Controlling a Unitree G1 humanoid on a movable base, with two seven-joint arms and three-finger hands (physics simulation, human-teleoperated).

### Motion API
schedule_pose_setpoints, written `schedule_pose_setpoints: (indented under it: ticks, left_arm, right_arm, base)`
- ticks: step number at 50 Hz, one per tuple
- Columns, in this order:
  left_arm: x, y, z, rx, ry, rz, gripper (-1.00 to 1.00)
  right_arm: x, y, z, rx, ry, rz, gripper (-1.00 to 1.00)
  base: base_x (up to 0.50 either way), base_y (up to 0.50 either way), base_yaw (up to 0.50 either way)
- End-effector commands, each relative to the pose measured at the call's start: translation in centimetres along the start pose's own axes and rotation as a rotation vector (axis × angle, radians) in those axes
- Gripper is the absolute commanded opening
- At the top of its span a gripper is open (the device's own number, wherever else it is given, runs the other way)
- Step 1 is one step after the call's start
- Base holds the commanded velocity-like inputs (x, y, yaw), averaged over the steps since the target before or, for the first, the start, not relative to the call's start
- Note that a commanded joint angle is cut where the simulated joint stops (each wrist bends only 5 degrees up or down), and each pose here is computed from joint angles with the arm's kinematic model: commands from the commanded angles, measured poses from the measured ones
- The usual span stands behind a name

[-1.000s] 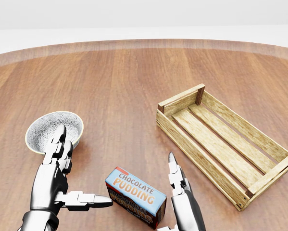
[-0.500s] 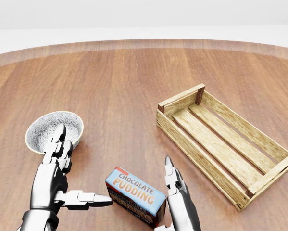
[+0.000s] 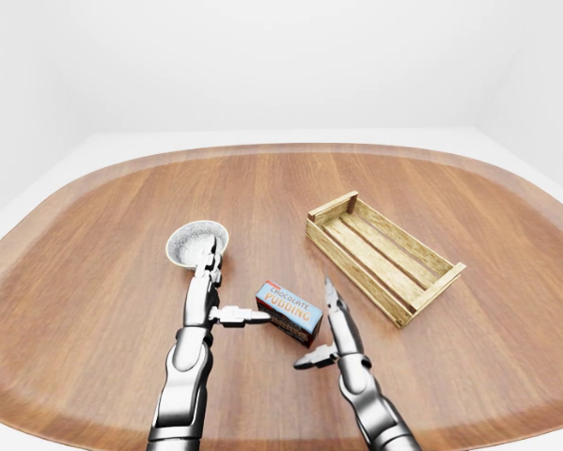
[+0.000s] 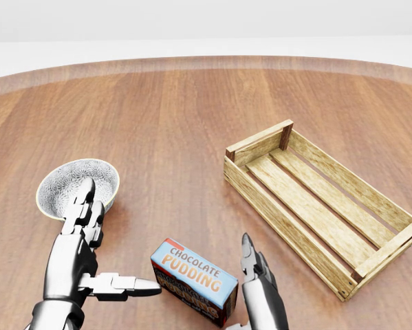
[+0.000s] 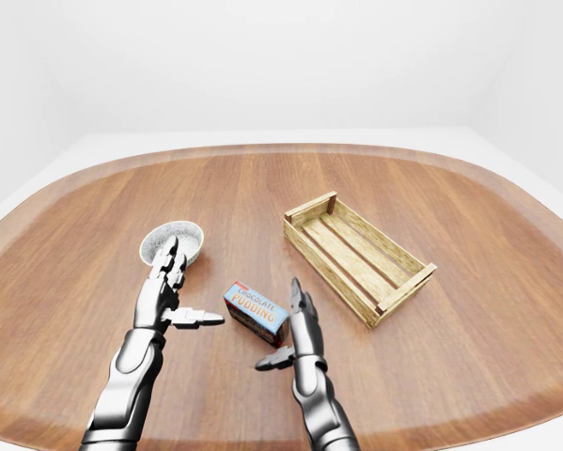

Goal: Pick up the chocolate pudding and put it in the tray.

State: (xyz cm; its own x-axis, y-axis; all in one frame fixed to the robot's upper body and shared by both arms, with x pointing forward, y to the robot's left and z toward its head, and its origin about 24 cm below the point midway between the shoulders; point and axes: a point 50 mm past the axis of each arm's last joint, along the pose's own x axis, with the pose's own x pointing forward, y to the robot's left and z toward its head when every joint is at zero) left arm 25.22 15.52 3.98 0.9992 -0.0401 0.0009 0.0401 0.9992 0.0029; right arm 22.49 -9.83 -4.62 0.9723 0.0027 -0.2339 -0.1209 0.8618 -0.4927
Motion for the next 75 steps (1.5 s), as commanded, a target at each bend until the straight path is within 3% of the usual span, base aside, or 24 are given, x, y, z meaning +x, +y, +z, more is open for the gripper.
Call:
schedule_pose_setpoints:
  ticks: [1,25,26,27,28,62,75]
  left_arm:
    - [0.0,0.0,0.0,0.002,-0.001,-0.002,1.00]
    - [0.0,0.0,0.0,0.001,-0.001,-0.003,1.00]
    - [0.0,0.0,0.0,0.001,-0.001,-0.002,1.00]
    - [0.0,0.0,0.0,0.001,-0.001,-0.002,1.00]
    - [0.0,0.0,0.0,0.001,-0.001,-0.002,1.00]
    - [0.0,0.0,0.0,-0.001,0.000,-0.002,1.00]
    - [0.0,0.0,0.1,-0.001,0.000,-0.002,1.00]
  right_arm:
    - [0.4,0.2,-0.1,-0.017,0.012,-0.003,1.00]
    - [1.2,1.4,-0.9,-0.074,0.061,0.015,1.00]
    - [1.2,1.4,-0.9,-0.077,0.062,0.013,-0.23]
    - [1.2,1.4,-0.9,-0.079,0.061,0.012,-0.71]
    - [1.2,1.5,-1.4,-0.102,0.077,0.008,-1.00]
    - [1.0,1.2,-0.6,-0.069,0.044,0.009,-1.00]
    - [0.7,-0.7,3.2,0.056,-0.115,0.003,-1.00]
  base:
    - [0.00,0.00,0.00]
    - [0.00,0.00,0.00]
    - [0.00,0.00,0.00]
    - [0.00,0.00,0.00]
    - [0.00,0.00,0.00]
    - [0.00,0.00,0.00]
    - [0.00,0.00,0.00]
